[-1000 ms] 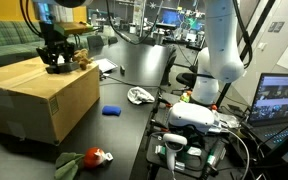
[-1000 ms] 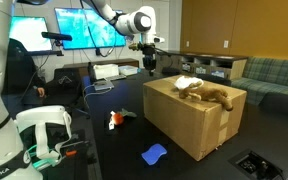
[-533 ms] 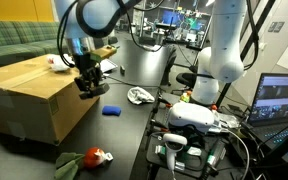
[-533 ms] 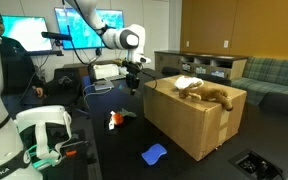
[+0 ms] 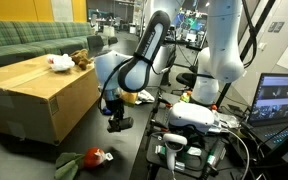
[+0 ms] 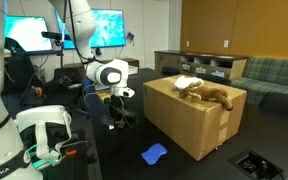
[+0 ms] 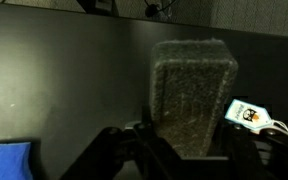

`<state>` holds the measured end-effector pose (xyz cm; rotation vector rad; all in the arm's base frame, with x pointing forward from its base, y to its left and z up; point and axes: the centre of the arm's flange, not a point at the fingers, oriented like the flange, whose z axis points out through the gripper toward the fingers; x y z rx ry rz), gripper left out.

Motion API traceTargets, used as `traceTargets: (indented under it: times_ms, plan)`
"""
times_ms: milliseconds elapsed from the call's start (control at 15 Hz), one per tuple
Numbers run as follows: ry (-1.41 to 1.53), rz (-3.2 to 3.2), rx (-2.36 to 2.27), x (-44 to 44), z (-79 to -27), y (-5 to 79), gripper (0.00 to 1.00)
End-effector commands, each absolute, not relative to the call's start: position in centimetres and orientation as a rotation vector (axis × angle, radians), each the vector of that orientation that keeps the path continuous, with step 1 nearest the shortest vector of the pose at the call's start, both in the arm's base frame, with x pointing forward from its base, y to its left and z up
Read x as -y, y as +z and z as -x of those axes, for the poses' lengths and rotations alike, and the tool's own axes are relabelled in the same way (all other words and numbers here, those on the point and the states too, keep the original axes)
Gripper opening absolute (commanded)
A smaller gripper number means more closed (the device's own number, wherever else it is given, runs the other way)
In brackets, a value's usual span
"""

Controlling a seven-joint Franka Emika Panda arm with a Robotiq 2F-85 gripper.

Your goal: Swap the things on the box with the things on the table

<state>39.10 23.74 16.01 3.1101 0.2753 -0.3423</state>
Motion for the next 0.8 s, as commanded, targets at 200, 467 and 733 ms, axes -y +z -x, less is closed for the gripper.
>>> traceTargets:
  times_ms: [200, 467, 733]
  plan:
    - [-0.212, -3.19, -0.202, -25.4, -38.0, 9.8, 0.31]
    - [-0.109, -3.205, -0.093, -25.6, -38.8, 8.1, 0.31]
    - [0.02, -3.19, 0.002, -25.8, -40.3, 7.9, 0.31]
